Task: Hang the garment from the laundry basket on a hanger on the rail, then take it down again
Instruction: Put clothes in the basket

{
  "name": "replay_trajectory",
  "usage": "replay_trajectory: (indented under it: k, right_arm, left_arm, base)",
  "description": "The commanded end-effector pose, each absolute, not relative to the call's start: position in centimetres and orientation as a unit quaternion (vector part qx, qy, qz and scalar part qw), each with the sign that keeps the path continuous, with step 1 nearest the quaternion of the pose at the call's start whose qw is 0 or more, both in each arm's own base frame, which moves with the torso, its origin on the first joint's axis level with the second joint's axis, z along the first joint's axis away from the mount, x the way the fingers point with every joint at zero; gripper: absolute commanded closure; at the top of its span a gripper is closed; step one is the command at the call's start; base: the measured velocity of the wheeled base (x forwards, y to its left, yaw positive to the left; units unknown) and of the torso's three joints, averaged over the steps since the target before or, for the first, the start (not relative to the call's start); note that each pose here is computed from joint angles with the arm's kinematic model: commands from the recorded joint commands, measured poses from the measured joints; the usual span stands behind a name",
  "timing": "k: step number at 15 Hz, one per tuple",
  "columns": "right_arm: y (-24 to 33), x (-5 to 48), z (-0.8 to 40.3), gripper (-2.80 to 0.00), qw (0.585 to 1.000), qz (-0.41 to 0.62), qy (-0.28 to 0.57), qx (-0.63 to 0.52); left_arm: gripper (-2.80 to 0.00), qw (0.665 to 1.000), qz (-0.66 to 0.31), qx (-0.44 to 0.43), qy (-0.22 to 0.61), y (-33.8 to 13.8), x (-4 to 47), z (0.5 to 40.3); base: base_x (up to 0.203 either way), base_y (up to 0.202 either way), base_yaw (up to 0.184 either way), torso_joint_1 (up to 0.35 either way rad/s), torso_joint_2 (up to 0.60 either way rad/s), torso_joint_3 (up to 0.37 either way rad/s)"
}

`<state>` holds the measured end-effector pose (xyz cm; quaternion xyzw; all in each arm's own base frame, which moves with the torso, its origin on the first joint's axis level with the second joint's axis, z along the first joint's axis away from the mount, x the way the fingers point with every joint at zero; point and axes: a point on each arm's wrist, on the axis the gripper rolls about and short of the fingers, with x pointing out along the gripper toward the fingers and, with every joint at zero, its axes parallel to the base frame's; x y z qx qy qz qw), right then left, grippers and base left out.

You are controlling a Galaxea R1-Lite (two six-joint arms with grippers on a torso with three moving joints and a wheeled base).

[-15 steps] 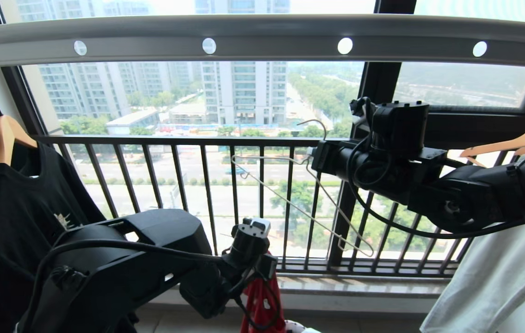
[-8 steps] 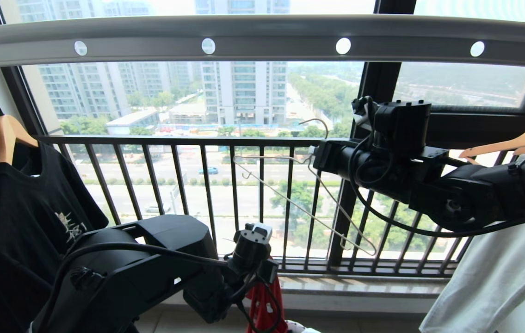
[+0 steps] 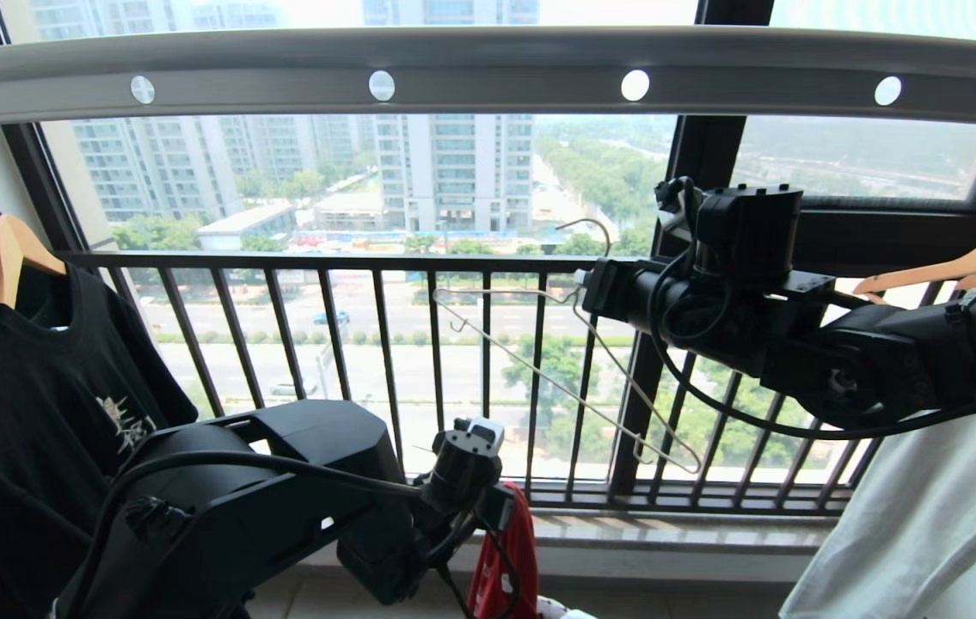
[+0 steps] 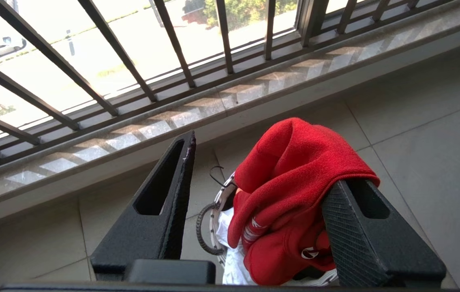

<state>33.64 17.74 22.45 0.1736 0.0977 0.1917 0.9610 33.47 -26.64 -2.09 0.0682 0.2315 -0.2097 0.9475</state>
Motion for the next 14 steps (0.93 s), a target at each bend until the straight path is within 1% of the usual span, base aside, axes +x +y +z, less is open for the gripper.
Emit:
replay_trajectory:
  k: [1, 4, 6, 11, 14]
  right_arm:
    - [17.7, 33.7, 22.4, 0.0, 0.961, 0.191, 0.097, 0.174]
    - [17.7, 33.7, 22.4, 0.0, 0.961, 0.191, 0.097, 0.174]
    - [17.7, 33.7, 22.5, 0.0, 0.961, 0.191, 0.095, 0.175]
    - [17.6, 33.7, 22.6, 0.0, 0.961, 0.191, 0.094, 0.175]
    - [17.6, 33.7, 22.7, 0.0, 0.962, 0.19, 0.093, 0.175]
  left_arm:
    - [-2.8, 0.947, -0.212, 0.07, 0.231, -26.4, 33.0, -1.5]
    - [-2.8, 0.939, -0.22, 0.105, 0.242, -26.3, 32.3, -2.1]
    - [-2.8, 0.925, -0.221, 0.143, 0.273, -25.9, 32.0, -2.5]
    - [-2.8, 0.92, -0.204, 0.157, 0.296, -25.7, 32.8, -1.8]
    - [-2.8, 0.911, -0.195, 0.172, 0.321, -25.6, 32.9, -1.1]
  base:
    - [0.0, 0.0, 0.0, 0.0, 0.0, 0.0]
    - [0.0, 0.0, 0.0, 0.0, 0.0, 0.0]
    - [0.0, 0.0, 0.0, 0.0, 0.0, 0.0]
    - [0.0, 0.0, 0.0, 0.0, 0.0, 0.0]
    - [0.0, 0.0, 0.0, 0.0, 0.0, 0.0]
